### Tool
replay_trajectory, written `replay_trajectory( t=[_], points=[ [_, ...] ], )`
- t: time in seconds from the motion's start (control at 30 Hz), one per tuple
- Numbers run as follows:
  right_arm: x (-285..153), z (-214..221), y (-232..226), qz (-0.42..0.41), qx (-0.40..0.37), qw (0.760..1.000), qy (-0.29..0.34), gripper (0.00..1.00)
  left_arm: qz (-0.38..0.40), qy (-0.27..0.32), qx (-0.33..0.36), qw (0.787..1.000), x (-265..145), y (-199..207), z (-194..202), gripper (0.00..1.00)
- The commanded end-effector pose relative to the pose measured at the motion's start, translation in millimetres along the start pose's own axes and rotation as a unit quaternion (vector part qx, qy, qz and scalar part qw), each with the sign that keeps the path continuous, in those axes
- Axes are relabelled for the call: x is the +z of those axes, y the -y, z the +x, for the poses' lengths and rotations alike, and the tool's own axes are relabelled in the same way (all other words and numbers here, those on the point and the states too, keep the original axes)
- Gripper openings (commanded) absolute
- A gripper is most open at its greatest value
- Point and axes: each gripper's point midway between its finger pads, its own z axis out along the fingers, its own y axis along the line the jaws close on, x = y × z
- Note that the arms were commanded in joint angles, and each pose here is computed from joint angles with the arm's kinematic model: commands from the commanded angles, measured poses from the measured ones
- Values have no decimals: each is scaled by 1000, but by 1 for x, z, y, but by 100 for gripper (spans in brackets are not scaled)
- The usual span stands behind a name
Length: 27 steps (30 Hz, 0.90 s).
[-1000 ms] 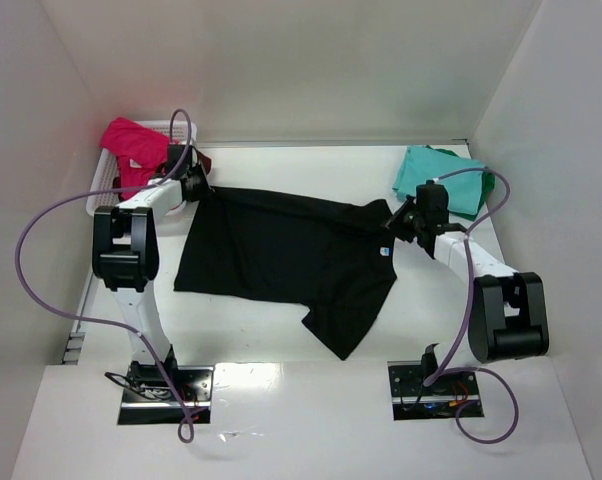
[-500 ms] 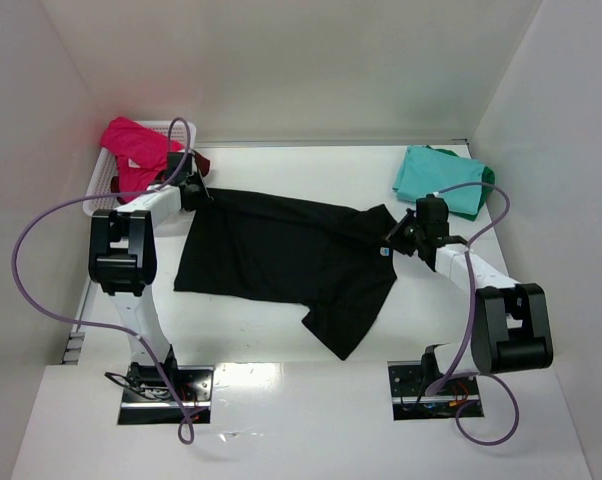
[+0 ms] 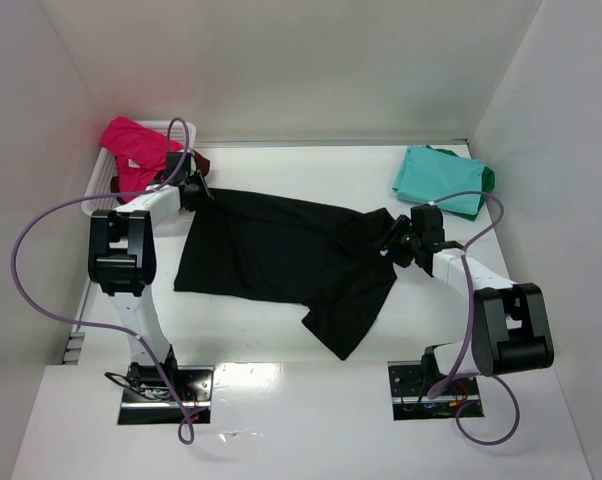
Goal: Fold and stack the t-shirts
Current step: Fold the flattened tshirt in 1/3 of the way
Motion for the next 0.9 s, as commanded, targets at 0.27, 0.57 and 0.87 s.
replay_trajectory(
  t=[0.27, 0.57, 0.87],
  points=[
    [10, -76, -53, -16, -58, 995, 83, 71, 172, 63, 57, 981, -53, 95, -57, 77],
    [51, -96, -68, -15, -70, 995, 69, 53, 161, 40, 83, 983, -35, 123, -50, 74],
    [68, -86, -61, -14, -74, 996, 50, 47, 55, 119, 36, 991, -56, 93, -75, 78]
  ],
)
